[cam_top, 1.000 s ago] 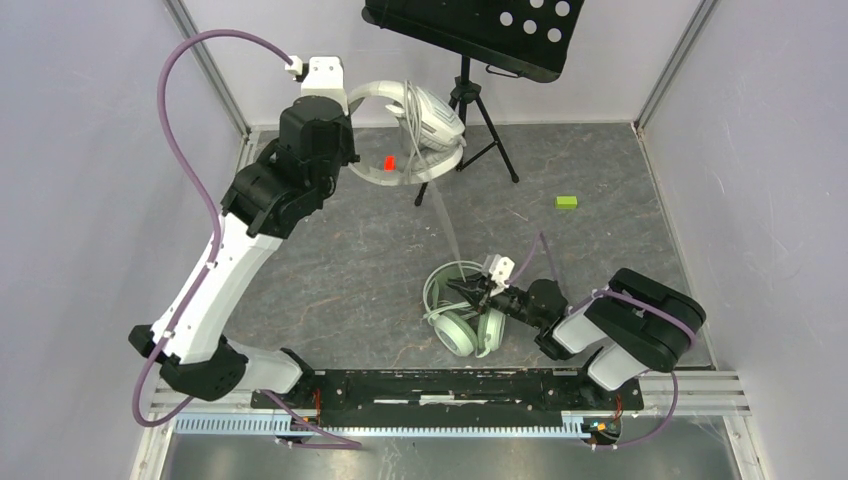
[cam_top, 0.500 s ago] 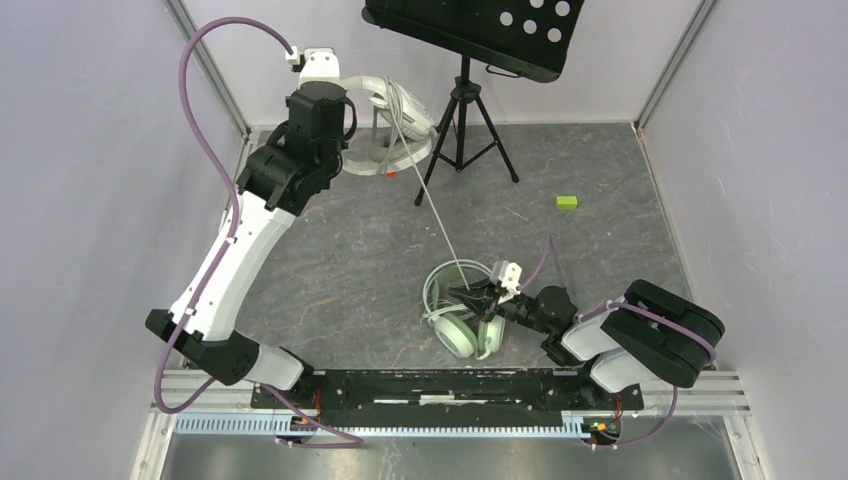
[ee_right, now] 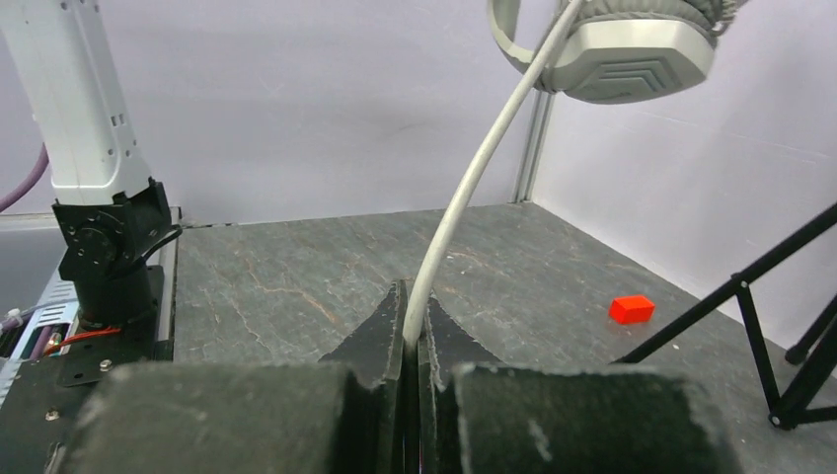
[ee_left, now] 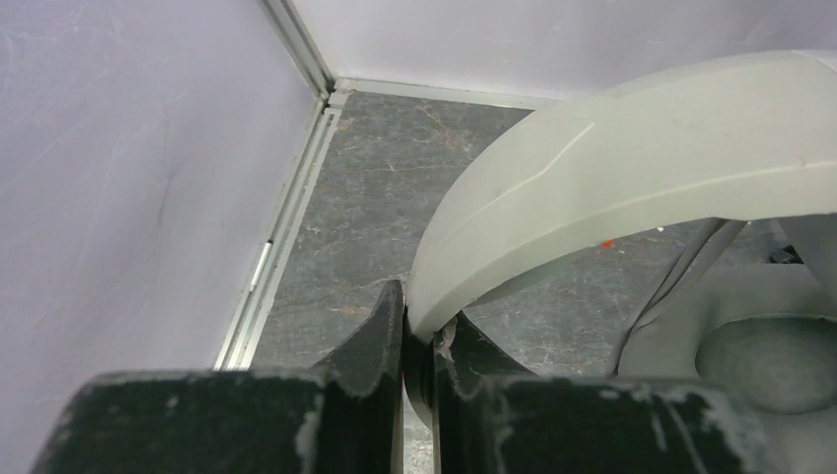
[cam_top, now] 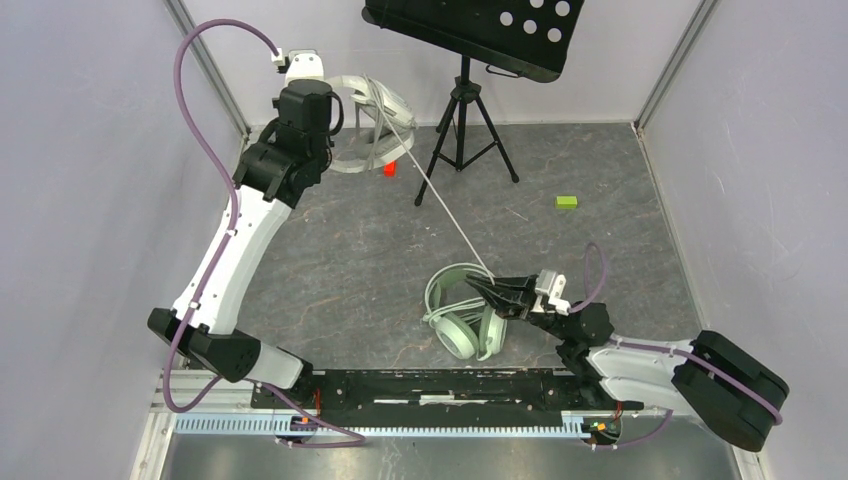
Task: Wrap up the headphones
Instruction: Wrap the headphones cable around the headphones.
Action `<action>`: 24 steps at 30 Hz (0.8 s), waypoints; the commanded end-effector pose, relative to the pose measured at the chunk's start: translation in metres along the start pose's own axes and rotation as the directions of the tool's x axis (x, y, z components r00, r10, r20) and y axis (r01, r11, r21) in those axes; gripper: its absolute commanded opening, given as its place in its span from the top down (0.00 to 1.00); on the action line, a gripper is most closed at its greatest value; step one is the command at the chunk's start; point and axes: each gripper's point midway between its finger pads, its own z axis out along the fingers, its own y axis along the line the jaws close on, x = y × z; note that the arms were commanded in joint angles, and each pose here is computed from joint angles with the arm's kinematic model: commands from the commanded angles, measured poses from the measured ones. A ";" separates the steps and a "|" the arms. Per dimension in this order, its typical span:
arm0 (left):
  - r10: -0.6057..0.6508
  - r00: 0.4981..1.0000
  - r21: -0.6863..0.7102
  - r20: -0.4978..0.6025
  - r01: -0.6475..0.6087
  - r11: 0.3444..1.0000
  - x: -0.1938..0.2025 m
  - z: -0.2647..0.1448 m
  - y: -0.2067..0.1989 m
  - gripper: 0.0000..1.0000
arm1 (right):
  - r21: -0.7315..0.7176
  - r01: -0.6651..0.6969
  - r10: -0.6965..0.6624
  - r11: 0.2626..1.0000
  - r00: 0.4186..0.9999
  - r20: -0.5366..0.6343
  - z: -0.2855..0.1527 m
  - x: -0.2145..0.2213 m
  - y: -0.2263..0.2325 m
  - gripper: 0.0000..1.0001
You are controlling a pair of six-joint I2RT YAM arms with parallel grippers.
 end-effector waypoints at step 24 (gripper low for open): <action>-0.551 0.810 0.691 -0.201 0.516 0.507 -0.099 -0.100 -0.079 0.98 | -0.146 -0.012 0.001 0.989 0.997 -0.071 0.058 0.043 0.024 1.00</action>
